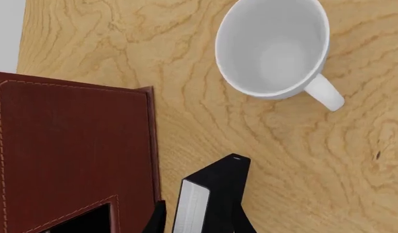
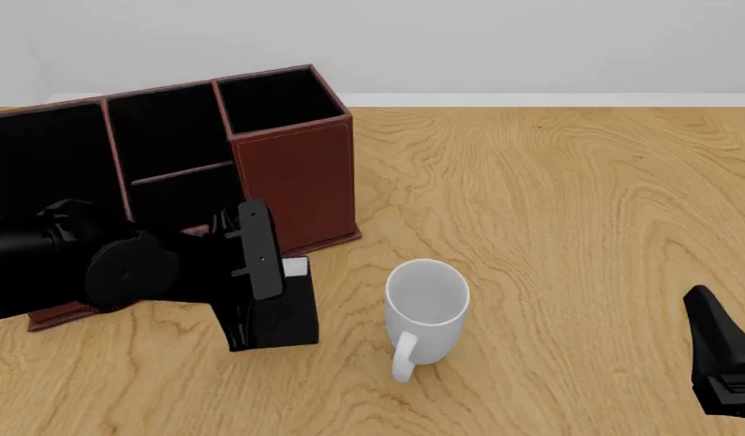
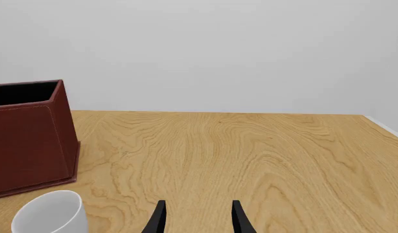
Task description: Pick up the book and place it in the front compartment of the caddy.
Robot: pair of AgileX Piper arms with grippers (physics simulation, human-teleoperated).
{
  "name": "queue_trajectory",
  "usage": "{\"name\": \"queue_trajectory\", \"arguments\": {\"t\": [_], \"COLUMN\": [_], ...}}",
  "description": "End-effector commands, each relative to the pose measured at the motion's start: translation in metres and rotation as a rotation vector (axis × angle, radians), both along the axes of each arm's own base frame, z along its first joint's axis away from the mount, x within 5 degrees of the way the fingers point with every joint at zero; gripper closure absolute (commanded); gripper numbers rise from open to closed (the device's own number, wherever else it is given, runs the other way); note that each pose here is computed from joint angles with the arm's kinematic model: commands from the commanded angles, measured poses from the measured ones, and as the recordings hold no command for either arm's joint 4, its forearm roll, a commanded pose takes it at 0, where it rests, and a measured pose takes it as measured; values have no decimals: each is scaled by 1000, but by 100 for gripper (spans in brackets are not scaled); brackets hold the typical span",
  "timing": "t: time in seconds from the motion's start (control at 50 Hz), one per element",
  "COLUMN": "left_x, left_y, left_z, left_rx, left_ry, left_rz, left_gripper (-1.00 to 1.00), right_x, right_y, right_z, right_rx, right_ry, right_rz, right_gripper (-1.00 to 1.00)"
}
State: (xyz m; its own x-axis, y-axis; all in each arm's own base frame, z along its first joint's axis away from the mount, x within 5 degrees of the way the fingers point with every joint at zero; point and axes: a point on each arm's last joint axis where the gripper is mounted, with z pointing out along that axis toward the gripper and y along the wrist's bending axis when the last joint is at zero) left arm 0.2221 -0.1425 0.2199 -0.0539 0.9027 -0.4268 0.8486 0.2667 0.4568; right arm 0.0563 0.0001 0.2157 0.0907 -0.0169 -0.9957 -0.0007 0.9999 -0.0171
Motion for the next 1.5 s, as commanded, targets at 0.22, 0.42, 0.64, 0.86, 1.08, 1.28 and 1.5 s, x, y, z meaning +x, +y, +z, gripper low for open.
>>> {"name": "queue_trajectory", "arguments": {"t": [0.22, 0.42, 0.64, 0.86, 1.08, 1.28, 1.5], "left_x": [21, 20, 32, 23, 6, -11, -17], "left_y": [0, 8, 10, 10, 12, 14, 22], "left_z": [-27, -58, -54, -37, -32, -36, -29], "left_rx": [25, 111, 91, 93, 105, 108, 71], "left_ry": [26, 112, 83, 82, 99, 119, 151], "left_rz": [31, 10, 37, 20, -3, -18, 67], "left_gripper": [-100, 100, 100, 100, 100, 100, 100], "right_x": [0, 0, 0, 0, 0, 0, 0], "right_y": [0, 0, 0, 0, 0, 0, 0], "right_z": [0, 0, 0, 0, 0, 0, 0], "right_rx": [0, 0, 0, 0, 0, 0, 0], "right_ry": [0, 0, 0, 0, 0, 0, 0], "right_rz": [0, 0, 0, 0, 0, 0, 0], "right_gripper": [-100, -100, -100, -100, -100, -100, -100]}}
